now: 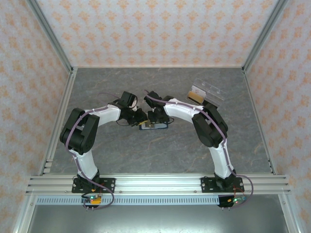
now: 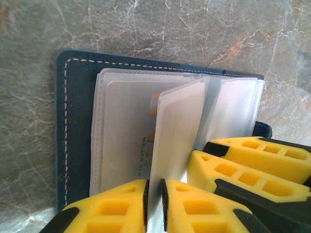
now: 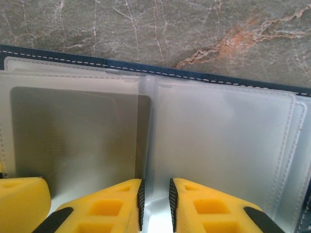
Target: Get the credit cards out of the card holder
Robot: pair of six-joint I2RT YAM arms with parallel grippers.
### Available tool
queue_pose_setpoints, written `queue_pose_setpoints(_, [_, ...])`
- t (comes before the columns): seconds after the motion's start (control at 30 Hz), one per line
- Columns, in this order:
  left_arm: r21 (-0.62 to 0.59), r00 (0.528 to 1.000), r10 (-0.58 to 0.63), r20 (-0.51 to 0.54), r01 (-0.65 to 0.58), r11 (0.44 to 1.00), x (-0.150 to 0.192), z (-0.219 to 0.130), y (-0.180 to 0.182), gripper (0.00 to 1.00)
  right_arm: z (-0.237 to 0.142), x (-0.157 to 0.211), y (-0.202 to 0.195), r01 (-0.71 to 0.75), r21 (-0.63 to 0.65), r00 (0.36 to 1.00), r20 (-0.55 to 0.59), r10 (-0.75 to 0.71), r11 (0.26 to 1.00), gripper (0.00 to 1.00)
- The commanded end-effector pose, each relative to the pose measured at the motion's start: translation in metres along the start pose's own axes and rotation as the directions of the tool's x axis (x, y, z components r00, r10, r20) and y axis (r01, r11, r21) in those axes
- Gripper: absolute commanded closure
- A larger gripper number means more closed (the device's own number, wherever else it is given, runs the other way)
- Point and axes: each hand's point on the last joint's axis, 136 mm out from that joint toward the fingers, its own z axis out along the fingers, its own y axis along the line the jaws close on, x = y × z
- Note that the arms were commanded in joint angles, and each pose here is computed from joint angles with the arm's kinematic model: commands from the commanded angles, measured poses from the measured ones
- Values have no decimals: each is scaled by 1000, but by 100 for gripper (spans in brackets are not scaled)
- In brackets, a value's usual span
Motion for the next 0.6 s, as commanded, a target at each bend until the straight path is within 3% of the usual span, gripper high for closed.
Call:
queue_pose_setpoints(0.0, [37, 1000, 25, 15, -26, 999, -4, -4, -13, 85, -3, 11, -10, -54, 3, 998, -30, 54, 999, 75])
queue_pose_setpoints(0.27, [89, 999, 36, 22, -38, 995, -5, -8, -27, 85, -60, -16, 1, -127, -165, 980, 133, 150, 978, 65])
queue_pose_setpoints(0.57, [184, 994, 102, 29, -105, 977, 2, -16, -72, 64, -102, -26, -38, -215, -197, 917, 296, 267, 957, 62])
